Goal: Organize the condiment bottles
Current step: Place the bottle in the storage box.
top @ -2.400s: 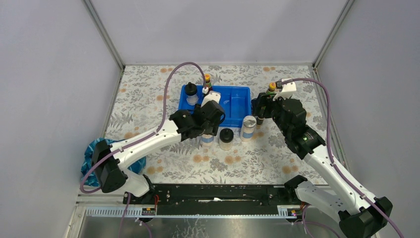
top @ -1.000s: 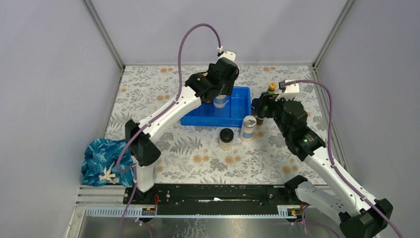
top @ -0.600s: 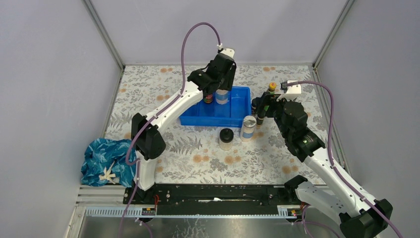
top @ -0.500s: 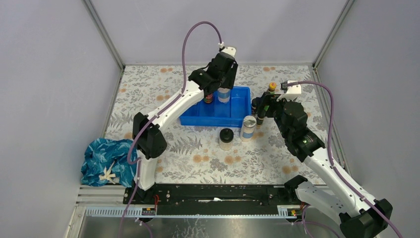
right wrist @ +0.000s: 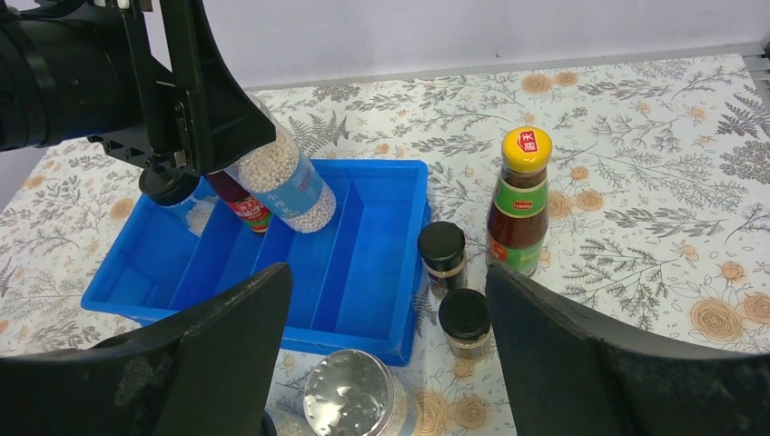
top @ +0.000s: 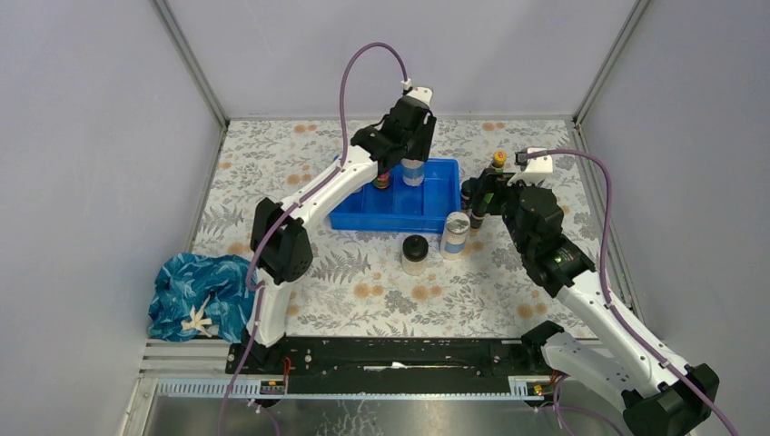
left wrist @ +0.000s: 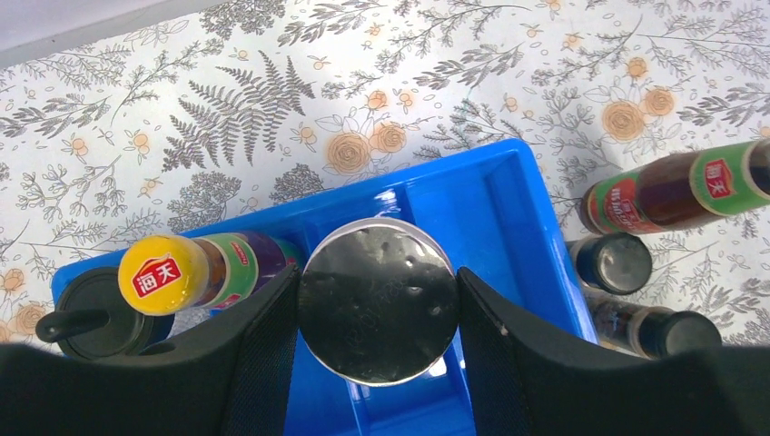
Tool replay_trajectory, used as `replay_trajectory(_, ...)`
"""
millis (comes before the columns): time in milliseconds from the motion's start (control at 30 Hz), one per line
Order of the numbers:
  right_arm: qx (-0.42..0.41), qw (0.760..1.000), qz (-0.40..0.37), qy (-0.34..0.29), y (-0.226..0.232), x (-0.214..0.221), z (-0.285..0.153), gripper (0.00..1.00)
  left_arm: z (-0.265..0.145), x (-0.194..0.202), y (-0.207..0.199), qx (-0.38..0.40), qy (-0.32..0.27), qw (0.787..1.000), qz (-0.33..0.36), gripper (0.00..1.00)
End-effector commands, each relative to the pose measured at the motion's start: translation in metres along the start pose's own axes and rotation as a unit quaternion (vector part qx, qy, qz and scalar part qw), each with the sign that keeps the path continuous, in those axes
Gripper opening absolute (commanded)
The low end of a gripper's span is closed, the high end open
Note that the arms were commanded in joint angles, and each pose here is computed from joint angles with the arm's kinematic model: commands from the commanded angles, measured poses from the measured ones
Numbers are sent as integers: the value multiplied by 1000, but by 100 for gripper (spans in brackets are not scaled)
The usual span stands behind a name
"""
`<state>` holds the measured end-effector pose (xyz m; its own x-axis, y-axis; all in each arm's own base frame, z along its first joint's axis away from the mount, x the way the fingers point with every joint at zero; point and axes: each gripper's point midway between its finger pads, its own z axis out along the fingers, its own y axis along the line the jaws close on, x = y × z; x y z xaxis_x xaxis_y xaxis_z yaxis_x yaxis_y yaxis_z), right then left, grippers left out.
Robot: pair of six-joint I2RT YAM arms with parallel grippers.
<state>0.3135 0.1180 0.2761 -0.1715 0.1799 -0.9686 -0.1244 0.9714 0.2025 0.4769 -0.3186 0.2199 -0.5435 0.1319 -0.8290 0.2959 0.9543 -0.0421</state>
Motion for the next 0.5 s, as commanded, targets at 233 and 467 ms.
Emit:
replay_trajectory(233, 3, 1000, 13, -26, 0, -12, 2, 86, 28, -15, 12, -6, -40, 999, -13, 0)
replay_trajectory(467, 3, 1000, 12, -22, 1, -9, 4, 86, 45, -3, 17, -8, -29, 999, -14, 0)
